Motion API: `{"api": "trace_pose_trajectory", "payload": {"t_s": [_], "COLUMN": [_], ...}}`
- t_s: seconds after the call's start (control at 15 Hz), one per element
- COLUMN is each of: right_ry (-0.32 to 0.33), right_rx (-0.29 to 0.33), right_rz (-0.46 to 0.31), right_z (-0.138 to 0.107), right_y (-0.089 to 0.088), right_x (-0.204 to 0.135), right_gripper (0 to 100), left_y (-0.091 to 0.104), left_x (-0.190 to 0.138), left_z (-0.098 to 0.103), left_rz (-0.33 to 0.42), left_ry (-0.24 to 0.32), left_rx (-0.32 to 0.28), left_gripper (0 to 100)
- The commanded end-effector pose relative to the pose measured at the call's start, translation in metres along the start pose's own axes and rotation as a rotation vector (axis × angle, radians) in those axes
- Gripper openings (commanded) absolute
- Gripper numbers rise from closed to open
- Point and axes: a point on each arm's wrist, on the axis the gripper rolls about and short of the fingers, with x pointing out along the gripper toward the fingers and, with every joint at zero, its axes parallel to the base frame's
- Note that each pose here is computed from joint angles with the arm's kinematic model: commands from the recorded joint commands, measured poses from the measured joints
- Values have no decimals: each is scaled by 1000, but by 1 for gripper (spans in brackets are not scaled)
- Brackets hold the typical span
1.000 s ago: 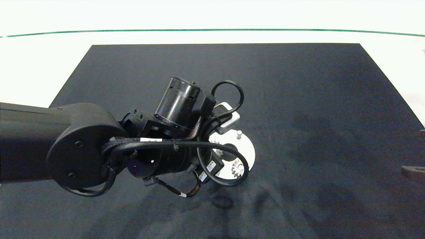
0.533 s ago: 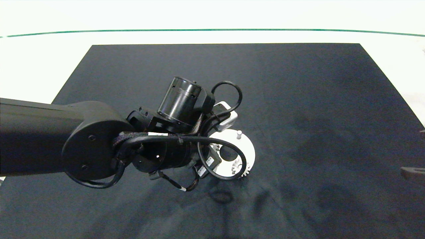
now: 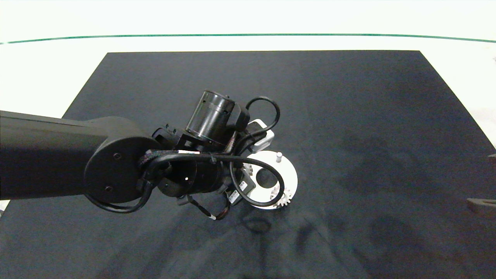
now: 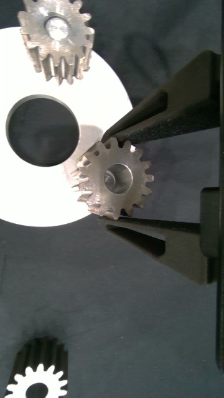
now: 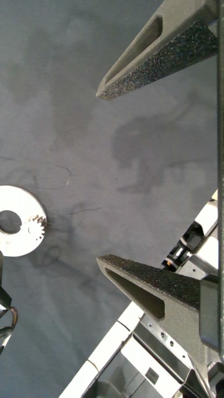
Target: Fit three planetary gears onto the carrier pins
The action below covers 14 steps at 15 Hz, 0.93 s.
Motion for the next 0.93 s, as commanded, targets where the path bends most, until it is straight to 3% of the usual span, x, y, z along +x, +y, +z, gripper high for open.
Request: {"api": "trace_pose_trajectory", "payload": {"t_s": [0.07, 0.93], "right_ry": [5, 11], "right_rx": [-2, 2], "right_rz": [0, 2], "right_z": [0, -2], "right_y": [0, 0], "right_x": [0, 1], "right_gripper": [100, 100], "left_y": [0, -6], "left_x": [-1, 9], "left_z": [-1, 0], "left_rz": [1, -1], "left_ry": [7, 27], "left_rx": [3, 12], "left_gripper": [16, 16]}}
